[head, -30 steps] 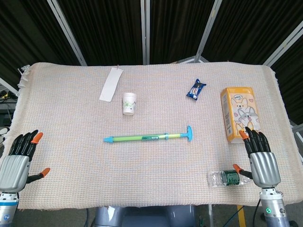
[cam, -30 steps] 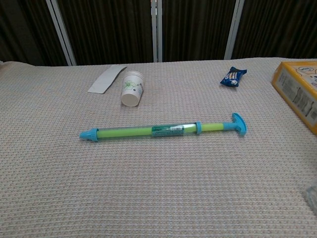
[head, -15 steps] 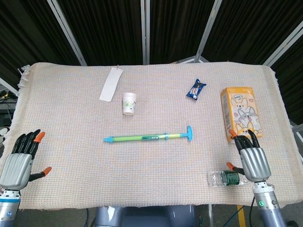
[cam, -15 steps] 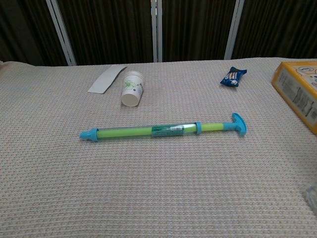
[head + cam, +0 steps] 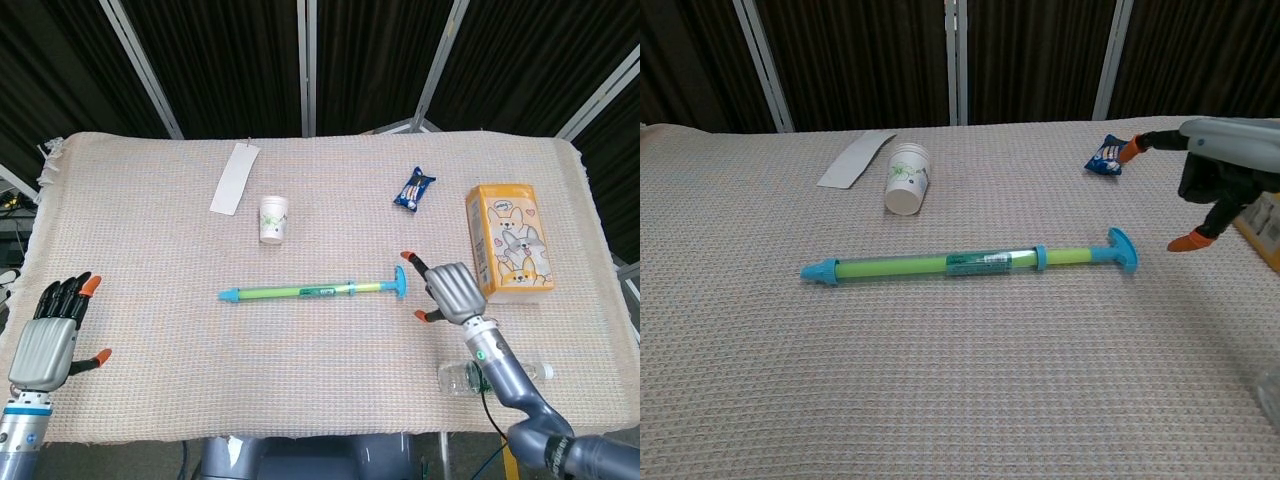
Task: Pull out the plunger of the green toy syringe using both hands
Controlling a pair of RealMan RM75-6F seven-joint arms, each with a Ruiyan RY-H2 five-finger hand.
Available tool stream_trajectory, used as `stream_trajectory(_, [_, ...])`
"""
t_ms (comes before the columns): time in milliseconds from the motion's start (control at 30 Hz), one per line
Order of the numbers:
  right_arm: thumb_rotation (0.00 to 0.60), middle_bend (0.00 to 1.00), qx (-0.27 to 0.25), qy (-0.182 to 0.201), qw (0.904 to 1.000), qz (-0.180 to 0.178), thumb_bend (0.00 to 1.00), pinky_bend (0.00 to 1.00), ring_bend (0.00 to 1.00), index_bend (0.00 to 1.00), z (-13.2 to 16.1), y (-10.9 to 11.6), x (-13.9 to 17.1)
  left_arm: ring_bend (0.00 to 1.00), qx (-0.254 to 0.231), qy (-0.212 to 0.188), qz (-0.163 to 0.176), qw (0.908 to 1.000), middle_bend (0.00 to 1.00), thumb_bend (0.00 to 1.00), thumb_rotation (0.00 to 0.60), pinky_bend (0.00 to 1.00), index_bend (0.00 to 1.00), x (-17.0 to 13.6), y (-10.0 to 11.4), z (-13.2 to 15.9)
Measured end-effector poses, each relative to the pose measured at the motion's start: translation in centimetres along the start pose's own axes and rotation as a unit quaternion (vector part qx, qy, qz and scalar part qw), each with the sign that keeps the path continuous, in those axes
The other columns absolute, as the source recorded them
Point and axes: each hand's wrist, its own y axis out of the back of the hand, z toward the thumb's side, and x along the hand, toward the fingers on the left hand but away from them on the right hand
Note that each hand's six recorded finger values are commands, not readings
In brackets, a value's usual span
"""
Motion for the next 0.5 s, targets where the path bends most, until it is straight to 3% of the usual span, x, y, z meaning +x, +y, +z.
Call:
stream_trajectory(233, [0.6,1.0,0.014,-0.01,0.9989,0.043,0.06,1.0,1.0,0.33,1.6,-2.8,-4.4,0.0,0.009,0.009,-0.009,0.9999,0.0,0.0,0.6,0.0,0.0,0.8,-0.8,-0.2])
stream_trajectory(500, [0.6,1.0,0.035,-0.019,0.9967,0.07,0.16,1.0,1.0,0.42,2.9,-5.2,-6.5,0.0,0.01,0.018,-0.011,0.9997,0.0,0.0,0.6,0.0,0.0,1.0,-0.9,-0.6])
